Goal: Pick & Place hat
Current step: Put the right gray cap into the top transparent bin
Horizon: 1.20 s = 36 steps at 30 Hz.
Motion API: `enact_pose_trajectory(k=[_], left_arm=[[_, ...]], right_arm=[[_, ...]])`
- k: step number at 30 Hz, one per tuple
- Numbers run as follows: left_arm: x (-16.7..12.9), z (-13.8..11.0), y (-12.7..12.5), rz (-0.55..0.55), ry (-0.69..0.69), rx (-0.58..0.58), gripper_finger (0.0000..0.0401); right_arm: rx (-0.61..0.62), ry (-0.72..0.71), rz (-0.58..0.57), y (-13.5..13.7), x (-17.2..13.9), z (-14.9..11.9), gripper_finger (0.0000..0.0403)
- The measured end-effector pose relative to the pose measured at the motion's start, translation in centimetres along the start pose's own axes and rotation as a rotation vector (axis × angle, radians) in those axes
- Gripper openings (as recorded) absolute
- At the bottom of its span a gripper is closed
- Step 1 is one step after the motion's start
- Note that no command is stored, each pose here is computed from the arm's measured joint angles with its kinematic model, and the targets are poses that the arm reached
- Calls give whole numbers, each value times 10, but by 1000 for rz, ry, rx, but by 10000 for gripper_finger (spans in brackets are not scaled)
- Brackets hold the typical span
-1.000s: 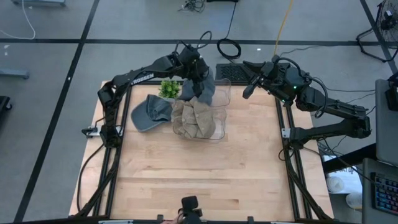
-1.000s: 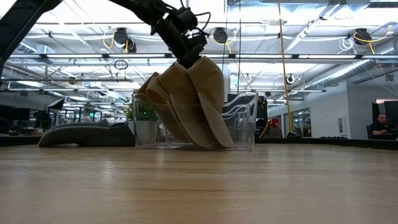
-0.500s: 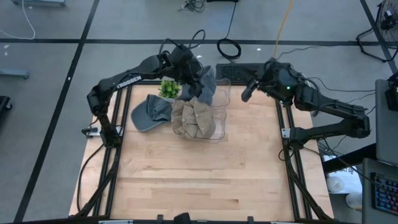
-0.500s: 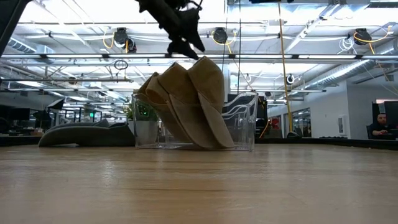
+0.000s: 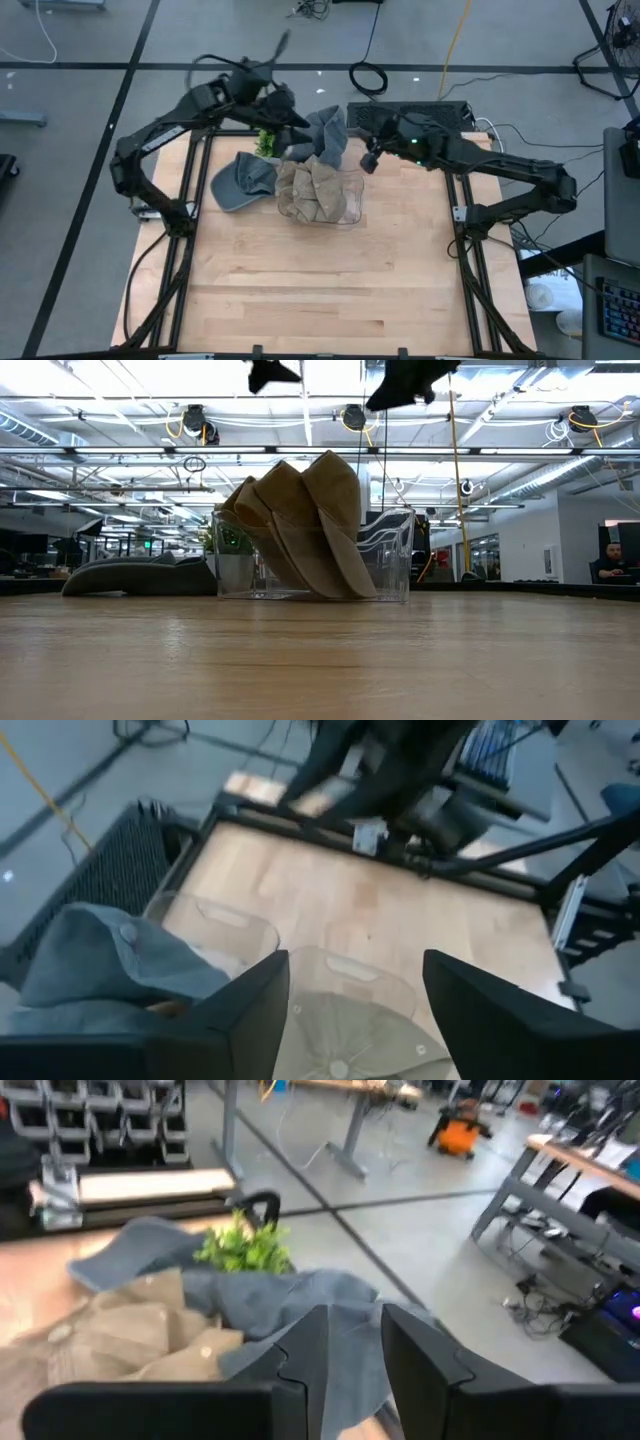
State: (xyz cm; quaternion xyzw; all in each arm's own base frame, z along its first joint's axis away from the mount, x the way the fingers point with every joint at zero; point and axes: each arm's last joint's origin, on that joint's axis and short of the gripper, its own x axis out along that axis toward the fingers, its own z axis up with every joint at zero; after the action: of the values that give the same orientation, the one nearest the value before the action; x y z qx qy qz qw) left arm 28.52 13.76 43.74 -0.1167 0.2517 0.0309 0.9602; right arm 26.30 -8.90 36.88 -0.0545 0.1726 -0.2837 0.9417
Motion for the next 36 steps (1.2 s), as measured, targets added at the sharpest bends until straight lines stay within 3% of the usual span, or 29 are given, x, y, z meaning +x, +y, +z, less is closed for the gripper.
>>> enact_pose_trajectory(k=[9, 13, 18, 26, 31, 36], left_arm=[[-51, 4, -25, 41, -102, 10, 212], [-57, 3, -31, 32, -108, -10, 203], [-57, -3, -33, 27, -46, -62, 192], [-54, -8, -39, 5, 7, -87, 189], [-59, -8, -46, -11, -5, -79, 189], [-60, -8, -49, -19, -5, -75, 180]], right_arm=[[-24, 77, 60, 20, 50, -22, 82], [-21, 125, 89, 27, 71, -35, 82], [46, 212, 211, 38, 93, -55, 82], [38, 234, 179, 38, 130, -80, 82], [53, 171, 36, 26, 152, -89, 82], [160, 145, 87, 17, 156, -89, 82]])
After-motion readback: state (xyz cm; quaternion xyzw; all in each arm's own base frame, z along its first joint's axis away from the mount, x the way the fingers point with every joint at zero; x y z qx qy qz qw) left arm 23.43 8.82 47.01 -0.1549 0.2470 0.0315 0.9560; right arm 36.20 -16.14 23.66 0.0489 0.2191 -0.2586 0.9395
